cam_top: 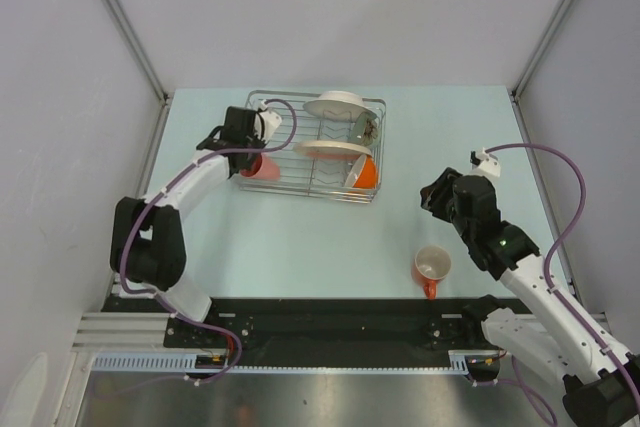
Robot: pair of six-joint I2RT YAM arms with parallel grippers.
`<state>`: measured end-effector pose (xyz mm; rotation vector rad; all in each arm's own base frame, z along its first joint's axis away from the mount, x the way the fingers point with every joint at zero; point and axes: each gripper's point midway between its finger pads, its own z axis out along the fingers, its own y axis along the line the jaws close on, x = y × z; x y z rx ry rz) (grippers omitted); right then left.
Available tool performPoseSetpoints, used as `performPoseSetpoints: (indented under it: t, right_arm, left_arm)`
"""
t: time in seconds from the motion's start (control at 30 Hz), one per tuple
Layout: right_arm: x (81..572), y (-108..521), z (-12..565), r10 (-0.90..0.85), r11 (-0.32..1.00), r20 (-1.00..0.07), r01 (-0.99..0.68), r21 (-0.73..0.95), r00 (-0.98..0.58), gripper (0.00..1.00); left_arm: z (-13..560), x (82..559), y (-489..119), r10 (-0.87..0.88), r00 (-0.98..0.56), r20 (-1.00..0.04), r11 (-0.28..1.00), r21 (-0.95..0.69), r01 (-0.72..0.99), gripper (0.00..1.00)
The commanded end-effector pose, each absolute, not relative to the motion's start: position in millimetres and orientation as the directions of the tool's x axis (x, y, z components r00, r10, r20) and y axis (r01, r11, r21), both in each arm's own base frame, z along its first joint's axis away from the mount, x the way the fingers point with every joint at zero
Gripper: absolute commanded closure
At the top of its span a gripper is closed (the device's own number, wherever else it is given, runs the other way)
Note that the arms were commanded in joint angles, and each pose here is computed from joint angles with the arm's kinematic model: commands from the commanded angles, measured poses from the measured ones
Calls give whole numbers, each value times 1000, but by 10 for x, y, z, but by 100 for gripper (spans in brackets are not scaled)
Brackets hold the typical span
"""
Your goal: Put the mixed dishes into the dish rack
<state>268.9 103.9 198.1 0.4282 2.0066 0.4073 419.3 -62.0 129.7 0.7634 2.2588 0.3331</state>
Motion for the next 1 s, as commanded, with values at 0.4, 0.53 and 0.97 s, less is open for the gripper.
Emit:
performPoseSetpoints:
  t: [0.4,0.53,0.97]
  right_arm:
    - [2736,1039,2215,468,877,-791,100,469,-393,53]
    - [2740,1062,2215,465,878,-790,93,469,-399,53]
    - [2731,1043,2179,462,881,-791,105,461,-402,53]
  left_arm:
    - [1175,4252,-903,558,-610,-563,824,288,488,69]
    - [1234,4272,-954,549,-604,-578,828,273,490,69]
    - [1135,4174,-1302,523,-600,-606,805,119,581,66]
